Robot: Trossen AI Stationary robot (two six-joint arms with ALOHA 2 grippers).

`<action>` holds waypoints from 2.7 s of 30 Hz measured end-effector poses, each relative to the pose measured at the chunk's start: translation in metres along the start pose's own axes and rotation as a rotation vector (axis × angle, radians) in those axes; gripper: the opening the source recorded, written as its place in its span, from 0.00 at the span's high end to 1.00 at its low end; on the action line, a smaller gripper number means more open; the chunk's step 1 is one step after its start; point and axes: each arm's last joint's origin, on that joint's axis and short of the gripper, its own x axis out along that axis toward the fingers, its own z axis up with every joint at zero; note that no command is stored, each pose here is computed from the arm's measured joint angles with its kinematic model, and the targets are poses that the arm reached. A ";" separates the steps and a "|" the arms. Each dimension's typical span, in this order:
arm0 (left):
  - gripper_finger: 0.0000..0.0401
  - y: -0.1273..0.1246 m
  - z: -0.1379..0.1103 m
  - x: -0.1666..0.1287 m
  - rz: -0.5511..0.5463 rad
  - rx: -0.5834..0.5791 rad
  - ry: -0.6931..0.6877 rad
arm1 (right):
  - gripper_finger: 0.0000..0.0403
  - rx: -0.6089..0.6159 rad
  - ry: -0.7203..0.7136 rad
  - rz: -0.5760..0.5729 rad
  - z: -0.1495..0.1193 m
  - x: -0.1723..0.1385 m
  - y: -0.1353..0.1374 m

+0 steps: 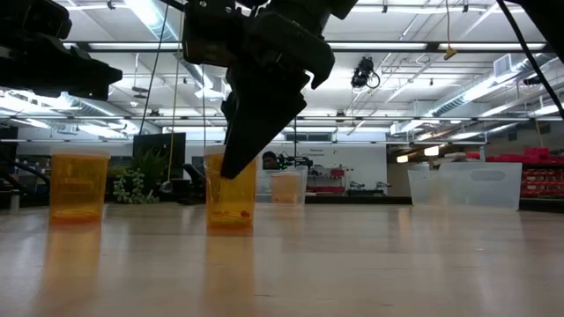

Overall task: Pick and place medicine bottles into bin by pill shape (circle, oval)
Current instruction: Put the right big orange pill bottle into the left transparent bin

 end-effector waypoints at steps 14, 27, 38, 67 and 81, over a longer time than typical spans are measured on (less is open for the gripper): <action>0.93 0.000 0.000 0.000 0.000 0.000 0.000 | 0.44 0.048 0.021 -0.031 0.001 -0.011 -0.033; 0.91 0.000 0.000 0.000 0.000 0.000 0.000 | 0.44 0.043 -0.088 -0.125 0.014 -0.047 -0.113; 0.93 0.000 0.000 0.000 0.000 0.000 0.000 | 0.44 0.035 -0.188 -0.220 0.015 -0.076 -0.169; 0.93 0.000 0.000 0.000 0.000 0.000 0.000 | 0.44 0.079 -0.471 -0.421 -0.031 -0.122 -0.309; 0.91 0.000 0.000 0.000 0.000 0.000 0.000 | 0.44 0.219 -0.487 -0.434 -0.069 -0.095 -0.334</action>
